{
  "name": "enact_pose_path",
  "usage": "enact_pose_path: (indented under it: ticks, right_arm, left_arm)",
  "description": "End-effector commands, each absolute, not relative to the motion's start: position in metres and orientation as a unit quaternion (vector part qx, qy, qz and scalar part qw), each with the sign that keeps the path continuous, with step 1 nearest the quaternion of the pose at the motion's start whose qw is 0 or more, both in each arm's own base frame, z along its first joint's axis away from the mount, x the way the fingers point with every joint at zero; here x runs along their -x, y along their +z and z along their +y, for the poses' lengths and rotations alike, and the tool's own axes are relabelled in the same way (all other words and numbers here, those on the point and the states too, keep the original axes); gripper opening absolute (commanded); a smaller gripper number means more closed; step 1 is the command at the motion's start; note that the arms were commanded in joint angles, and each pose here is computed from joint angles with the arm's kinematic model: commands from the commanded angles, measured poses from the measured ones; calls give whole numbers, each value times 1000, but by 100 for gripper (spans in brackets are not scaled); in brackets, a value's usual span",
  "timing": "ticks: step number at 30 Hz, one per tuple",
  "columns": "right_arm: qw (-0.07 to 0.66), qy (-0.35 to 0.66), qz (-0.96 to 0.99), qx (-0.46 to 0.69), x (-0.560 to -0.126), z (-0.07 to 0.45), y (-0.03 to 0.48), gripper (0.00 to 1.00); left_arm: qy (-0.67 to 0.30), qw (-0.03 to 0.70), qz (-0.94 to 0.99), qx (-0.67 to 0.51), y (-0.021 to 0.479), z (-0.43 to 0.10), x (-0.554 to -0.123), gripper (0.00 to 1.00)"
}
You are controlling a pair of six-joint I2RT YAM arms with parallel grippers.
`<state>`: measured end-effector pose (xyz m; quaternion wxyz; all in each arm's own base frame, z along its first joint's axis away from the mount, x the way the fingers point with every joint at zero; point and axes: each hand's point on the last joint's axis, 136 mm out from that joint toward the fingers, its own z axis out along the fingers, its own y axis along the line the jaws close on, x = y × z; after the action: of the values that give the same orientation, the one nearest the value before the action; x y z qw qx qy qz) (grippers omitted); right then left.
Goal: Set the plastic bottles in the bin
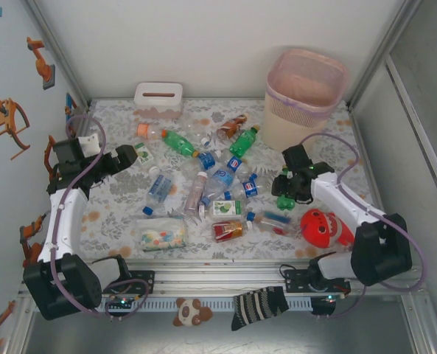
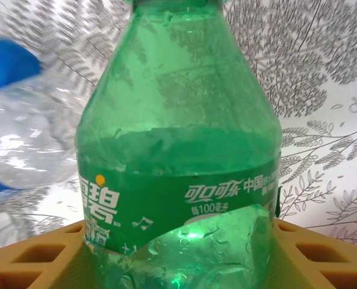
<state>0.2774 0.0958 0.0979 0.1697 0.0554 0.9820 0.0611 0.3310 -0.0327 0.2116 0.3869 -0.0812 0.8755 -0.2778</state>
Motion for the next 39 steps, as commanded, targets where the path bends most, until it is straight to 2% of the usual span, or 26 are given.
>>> enact_pose_path:
  ticks: [1,17,25,32,39]
  right_arm:
    - [203,67,976,-44,-281,97,135,61]
    - [336,143,931,0,-298,116,296,60]
    - [410,156,898,5,-321,120,371,60]
    - [467,136,874,-10,-363,114,418,60]
    - [486,143,861,-50,-423,91,435,60]
  left_arm:
    - [-294,440,848,32,241,-43,-323,100]
    - [-307,605,716,-161,313,-87,-266,97]
    - [-295,628,688,-212,320,-103,-247,97]
    - [-243,658,684,-200,322,-93,-241,100]
    - [-236,658,687,-199,322,-92,-240,100]
